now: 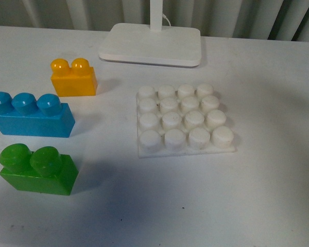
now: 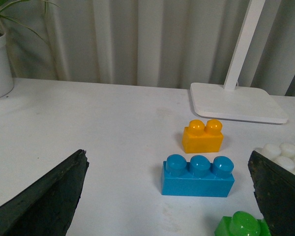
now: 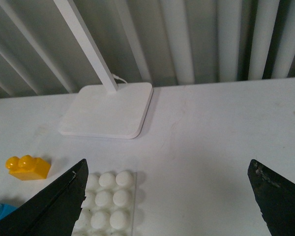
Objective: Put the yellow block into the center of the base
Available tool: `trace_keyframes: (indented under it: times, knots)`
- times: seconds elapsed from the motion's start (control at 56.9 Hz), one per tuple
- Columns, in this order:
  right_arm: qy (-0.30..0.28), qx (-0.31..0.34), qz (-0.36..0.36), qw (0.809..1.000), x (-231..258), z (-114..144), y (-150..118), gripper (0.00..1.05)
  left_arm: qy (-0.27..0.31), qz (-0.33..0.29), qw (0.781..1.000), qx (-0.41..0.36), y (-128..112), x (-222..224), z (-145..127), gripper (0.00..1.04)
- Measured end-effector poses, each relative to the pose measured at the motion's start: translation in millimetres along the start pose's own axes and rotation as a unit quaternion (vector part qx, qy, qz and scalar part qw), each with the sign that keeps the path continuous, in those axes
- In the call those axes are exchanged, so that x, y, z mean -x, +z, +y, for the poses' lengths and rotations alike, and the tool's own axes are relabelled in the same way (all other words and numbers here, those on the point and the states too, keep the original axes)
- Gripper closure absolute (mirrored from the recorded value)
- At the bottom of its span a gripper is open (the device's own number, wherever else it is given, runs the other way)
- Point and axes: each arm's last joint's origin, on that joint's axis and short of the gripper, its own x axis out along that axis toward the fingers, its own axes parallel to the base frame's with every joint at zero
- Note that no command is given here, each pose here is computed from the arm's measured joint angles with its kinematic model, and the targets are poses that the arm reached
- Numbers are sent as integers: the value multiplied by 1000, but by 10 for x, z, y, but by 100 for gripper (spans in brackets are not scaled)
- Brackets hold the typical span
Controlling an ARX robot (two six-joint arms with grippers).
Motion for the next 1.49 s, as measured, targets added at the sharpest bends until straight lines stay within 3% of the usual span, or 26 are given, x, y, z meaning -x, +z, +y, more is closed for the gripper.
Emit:
trace_keyframes:
  times: [0.263,0.457,0.527,0.597,0.966,1.493]
  knots:
    - [-11,15,-89,996,699,-191,-251,9,0,0,1000,0,0,0,0,6]
    - [-25,23,-142,989,905,-208,-361,9,0,0,1000,0,0,0,0,6]
    - [-90,58,-161,981,892,-208,-424,22,0,0,1000,0,0,0,0,6]
    - [-116,78,-157,978,871,-231,-539,35,0,0,1000,0,0,0,0,6]
    - [-124,104,-153,975,848,-303,-910,104,0,0,1000,0,0,0,0,6]
    - [-124,106,-156,974,920,-325,-1151,104,0,0,1000,0,0,0,0,6]
